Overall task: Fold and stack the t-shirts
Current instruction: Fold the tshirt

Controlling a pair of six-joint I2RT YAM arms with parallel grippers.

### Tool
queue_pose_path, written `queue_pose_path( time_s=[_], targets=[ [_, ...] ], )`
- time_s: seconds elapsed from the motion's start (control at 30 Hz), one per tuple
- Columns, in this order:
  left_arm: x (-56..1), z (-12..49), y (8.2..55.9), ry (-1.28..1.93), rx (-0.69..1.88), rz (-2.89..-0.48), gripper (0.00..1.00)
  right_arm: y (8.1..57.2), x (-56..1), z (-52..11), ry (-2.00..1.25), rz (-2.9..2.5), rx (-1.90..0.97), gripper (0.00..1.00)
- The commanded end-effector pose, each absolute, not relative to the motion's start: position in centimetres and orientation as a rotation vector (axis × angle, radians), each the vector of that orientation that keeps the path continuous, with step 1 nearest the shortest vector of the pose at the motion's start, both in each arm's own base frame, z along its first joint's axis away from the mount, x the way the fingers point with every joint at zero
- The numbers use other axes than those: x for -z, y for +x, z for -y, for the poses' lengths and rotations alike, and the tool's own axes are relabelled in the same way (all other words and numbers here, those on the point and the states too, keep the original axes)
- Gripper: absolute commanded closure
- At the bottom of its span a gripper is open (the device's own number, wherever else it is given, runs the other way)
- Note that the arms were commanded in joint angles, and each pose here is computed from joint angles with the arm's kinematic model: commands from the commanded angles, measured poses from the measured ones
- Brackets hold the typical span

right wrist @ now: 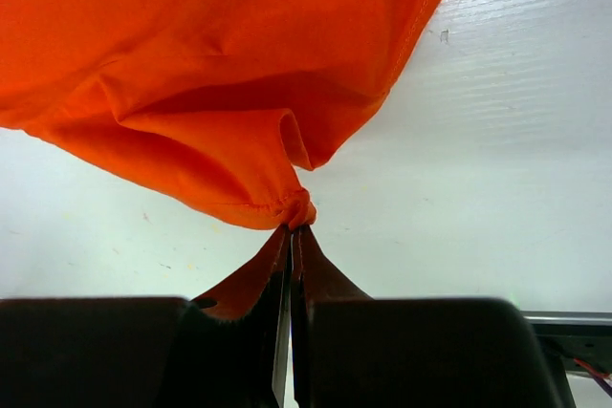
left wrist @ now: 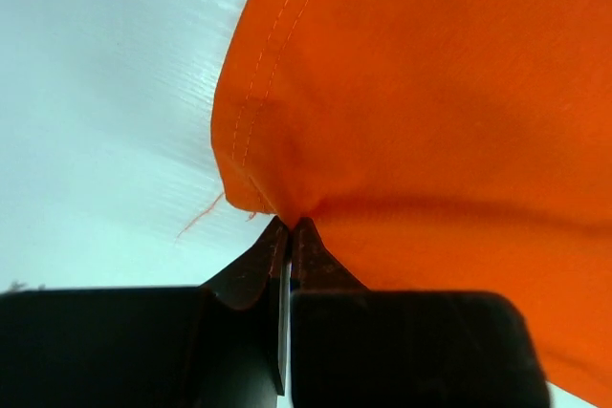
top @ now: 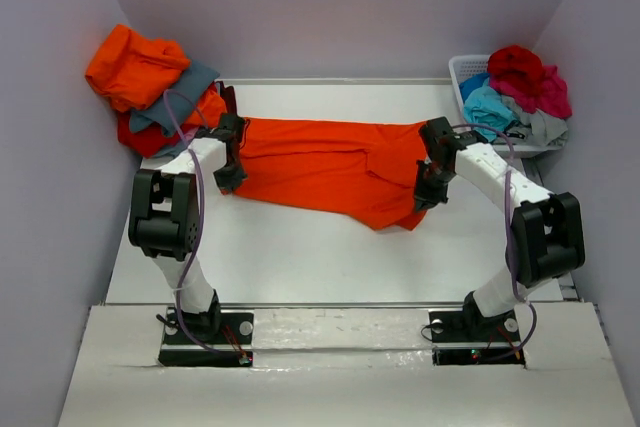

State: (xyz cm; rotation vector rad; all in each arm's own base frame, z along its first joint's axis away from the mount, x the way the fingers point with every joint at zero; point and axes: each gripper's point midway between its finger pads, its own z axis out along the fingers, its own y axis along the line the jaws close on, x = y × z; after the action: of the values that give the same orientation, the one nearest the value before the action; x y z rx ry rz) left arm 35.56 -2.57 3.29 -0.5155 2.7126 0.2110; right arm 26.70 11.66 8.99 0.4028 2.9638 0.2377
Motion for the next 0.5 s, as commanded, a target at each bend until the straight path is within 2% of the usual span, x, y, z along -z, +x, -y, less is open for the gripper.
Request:
queue_pose_path(
  time_s=[0.0,0.47],
  targets=[
    [-7.9,1.6,37.4,-0.504,-0.284,-2.590,0.94,27.7,-11.6,-11.5,0.366,-2.900,-0.213,0.93],
    [-10.4,1.9,40.4,-0.478,-0.322,-2.532,0.94,30.3,-14.3,-11.5,0.359,-2.826,-0.191,0.93]
  ],
)
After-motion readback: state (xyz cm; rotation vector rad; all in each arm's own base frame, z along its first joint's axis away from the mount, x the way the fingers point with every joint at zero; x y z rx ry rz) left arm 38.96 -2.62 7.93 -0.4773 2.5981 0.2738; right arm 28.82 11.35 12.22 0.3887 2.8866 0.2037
